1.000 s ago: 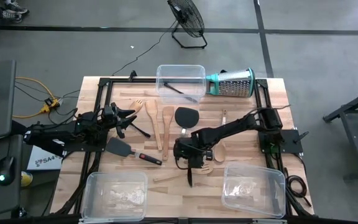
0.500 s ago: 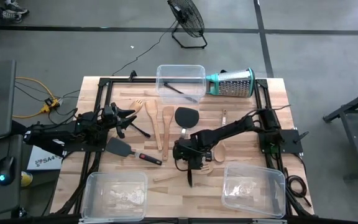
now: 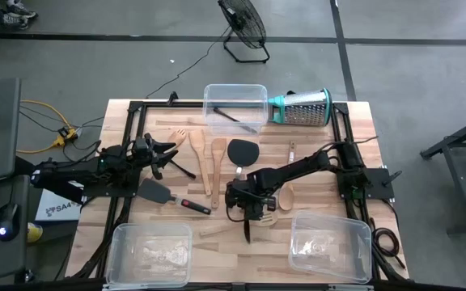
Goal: Pick & Place Kitchen Items
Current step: Put the black table knife into the top transparent bin
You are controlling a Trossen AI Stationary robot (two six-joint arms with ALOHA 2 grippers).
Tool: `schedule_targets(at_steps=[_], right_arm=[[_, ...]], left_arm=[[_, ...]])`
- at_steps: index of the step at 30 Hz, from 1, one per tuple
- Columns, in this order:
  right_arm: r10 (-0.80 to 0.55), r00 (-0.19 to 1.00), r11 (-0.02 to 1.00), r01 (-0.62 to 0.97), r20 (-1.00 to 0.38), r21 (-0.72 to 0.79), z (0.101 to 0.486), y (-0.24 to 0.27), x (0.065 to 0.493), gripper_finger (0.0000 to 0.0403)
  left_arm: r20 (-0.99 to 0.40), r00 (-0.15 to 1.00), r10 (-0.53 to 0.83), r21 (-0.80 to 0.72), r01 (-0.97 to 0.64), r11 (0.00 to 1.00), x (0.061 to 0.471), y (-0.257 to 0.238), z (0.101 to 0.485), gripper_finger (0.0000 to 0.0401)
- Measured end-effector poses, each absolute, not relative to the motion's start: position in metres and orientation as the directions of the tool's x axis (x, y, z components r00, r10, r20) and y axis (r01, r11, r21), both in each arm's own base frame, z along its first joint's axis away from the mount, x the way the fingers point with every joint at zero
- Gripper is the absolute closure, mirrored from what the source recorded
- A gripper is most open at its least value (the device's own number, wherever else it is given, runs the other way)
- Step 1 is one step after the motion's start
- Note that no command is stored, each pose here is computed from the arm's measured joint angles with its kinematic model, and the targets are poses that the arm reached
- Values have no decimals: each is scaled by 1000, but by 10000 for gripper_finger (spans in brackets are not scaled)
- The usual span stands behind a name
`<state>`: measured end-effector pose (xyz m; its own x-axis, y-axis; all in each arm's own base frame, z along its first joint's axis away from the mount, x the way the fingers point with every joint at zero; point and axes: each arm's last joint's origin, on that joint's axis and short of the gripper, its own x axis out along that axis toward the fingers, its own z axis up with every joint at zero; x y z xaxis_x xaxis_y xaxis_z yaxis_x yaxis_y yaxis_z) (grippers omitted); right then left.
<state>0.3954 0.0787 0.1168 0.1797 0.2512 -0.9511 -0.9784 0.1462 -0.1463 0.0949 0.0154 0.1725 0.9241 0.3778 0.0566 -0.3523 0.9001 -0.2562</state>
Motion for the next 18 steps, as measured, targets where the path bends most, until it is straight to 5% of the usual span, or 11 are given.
schedule_targets(at_steps=[18], right_arm=[[276, 153, 204, -974, -949, -97, 113, 80, 393, 372]], left_arm=[[57, 924, 378, -256, -352, 900, 95, 15, 173, 249]])
